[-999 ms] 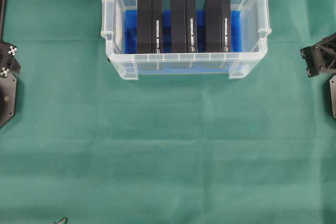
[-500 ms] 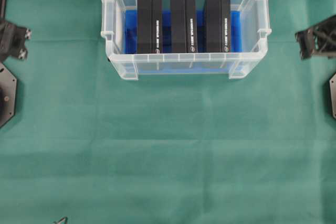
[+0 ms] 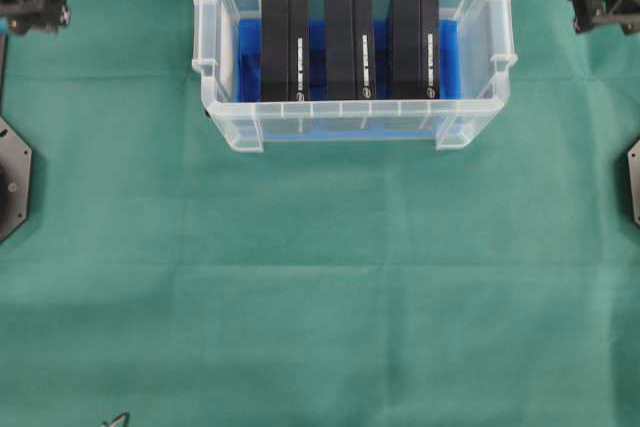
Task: Take out the box from the case.
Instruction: 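Raise the right gripper and move it over the clear case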
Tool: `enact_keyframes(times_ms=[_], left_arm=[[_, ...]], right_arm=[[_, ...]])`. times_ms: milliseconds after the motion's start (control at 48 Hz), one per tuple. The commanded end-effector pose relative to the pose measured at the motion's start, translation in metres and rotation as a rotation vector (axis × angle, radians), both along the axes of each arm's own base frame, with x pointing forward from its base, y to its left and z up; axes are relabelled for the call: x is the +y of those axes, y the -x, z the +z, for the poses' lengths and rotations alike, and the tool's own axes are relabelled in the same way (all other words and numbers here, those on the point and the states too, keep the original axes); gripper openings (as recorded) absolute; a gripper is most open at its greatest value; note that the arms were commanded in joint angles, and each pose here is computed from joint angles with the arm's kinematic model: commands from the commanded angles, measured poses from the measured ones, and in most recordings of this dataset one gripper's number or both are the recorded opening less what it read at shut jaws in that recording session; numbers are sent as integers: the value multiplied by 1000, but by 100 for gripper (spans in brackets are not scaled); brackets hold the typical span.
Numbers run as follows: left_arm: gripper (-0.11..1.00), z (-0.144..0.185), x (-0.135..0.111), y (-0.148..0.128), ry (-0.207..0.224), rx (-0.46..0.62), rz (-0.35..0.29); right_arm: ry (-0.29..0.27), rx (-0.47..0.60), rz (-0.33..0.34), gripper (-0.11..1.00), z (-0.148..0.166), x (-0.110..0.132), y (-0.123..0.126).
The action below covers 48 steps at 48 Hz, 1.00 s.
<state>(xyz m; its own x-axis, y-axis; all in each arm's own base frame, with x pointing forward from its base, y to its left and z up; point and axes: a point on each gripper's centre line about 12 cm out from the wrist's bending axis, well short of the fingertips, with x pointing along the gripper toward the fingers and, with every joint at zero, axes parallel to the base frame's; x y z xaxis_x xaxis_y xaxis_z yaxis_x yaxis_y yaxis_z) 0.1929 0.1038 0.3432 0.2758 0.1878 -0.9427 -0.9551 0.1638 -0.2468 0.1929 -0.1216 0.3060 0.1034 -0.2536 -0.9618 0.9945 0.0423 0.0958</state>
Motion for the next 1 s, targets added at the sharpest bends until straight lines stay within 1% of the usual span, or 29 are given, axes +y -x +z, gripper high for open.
enact_keyframes(times_ms=[0, 104, 187, 291, 396, 458, 500, 583, 645, 708, 812, 895, 937, 979], left_arm=[[4, 9, 3, 0, -15, -25, 12], [7, 7, 3, -1, 0, -27, 28], [14, 6, 2, -1, 11, -29, 36], [36, 6, 1, 0, 12, -32, 43], [66, 6, 0, 1, 11, -31, 39], [81, 6, -1, 2, 10, -31, 33], [87, 6, -1, 2, 11, -31, 33], [88, 5, -2, 3, 9, -32, 31], [88, 5, -2, 3, 10, -31, 33], [88, 5, -2, 3, 11, -29, 31], [88, 3, -3, 2, 14, -24, 25], [88, 2, -5, 2, 16, -21, 21], [88, 1, -6, 1, 16, -20, 16], [89, 1, -6, 1, 17, -20, 14]], right_arm=[[16, -22, 3, 0, 5, -3, -4], [15, -30, 6, 0, 2, -4, -6], [3, -29, 7, 0, -2, -3, -7], [-4, -24, 6, 0, -5, -2, -5], [-1, -24, 3, 0, -7, 0, -1], [0, -26, 5, 1, -9, 1, 1], [6, -37, 7, 1, -10, 1, 2], [20, -67, 11, 2, -9, 1, 2], [26, -79, 10, 12, -9, 1, 2], [27, -77, 6, 29, -9, 1, 1], [29, -59, 6, 61, -12, -1, -1], [28, -51, 5, 84, -14, -3, -3], [27, -45, 5, 91, -15, -4, -4], [25, -42, 3, 95, -15, -4, -5]])
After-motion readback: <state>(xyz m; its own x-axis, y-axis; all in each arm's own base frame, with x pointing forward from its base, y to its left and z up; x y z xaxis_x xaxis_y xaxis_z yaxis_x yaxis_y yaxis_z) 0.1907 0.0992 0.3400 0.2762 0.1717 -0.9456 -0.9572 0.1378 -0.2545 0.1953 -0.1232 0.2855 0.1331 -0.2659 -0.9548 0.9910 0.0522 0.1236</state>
